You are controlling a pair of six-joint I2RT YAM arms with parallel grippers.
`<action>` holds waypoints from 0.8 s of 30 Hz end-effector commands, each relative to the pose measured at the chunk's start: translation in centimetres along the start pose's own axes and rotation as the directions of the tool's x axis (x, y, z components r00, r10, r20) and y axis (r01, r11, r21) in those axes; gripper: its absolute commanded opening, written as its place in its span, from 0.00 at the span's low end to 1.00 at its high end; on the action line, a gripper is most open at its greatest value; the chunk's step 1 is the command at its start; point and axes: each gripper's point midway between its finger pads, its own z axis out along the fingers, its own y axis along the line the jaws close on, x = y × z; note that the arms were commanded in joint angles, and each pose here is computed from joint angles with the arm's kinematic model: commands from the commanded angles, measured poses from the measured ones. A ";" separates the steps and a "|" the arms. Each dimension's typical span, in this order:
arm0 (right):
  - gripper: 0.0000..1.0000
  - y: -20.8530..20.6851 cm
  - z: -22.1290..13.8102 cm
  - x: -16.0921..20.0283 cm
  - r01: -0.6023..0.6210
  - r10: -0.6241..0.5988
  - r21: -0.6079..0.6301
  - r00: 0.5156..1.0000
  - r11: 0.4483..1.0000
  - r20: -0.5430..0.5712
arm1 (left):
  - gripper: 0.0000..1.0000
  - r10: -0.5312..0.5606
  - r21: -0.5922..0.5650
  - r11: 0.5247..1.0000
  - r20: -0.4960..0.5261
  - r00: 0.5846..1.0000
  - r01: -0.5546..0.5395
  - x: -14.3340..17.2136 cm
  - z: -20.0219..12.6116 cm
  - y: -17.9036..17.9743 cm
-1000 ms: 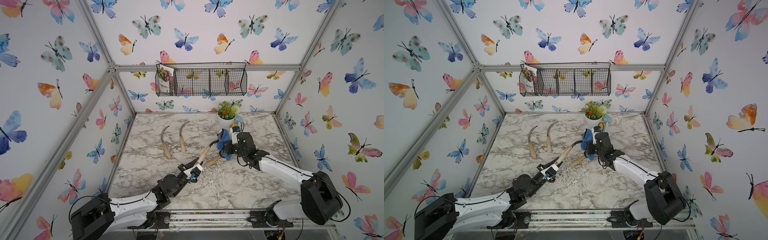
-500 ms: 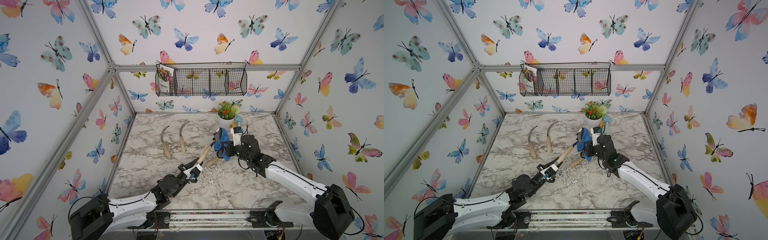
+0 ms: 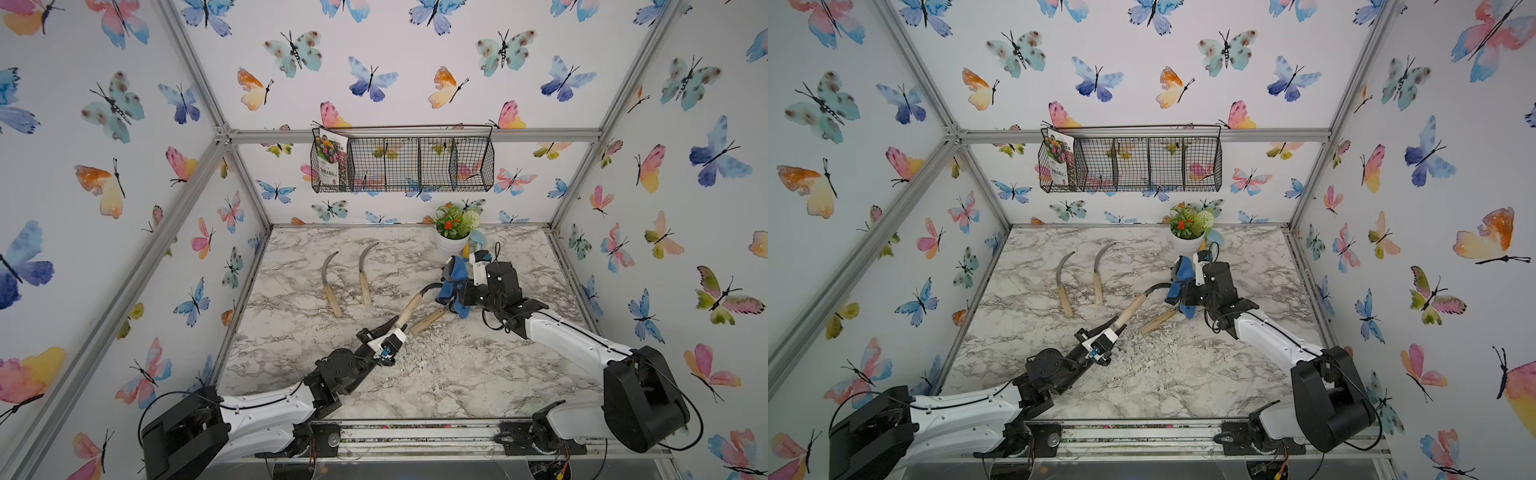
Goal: Wipe small sickles with rags
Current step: Wipe the small sickle.
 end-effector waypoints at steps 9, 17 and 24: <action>0.02 8.9 -2.0 -0.2 0.135 -0.128 -0.169 0.990 0.976 0.051 | 0.00 -0.019 -0.014 1.000 0.066 0.998 0.020 -2.1 0.3 0.7; 0.02 0.8 -0.4 -0.8 0.031 -0.033 0.050 0.999 0.998 0.042 | 0.00 -0.029 -0.014 0.999 0.068 0.997 0.030 -2.0 0.0 0.7; 0.02 -3.3 0.4 -1.4 -0.030 0.029 0.094 0.999 0.995 0.014 | 0.00 -0.029 -0.013 0.999 0.072 0.997 0.030 -2.1 -0.1 0.8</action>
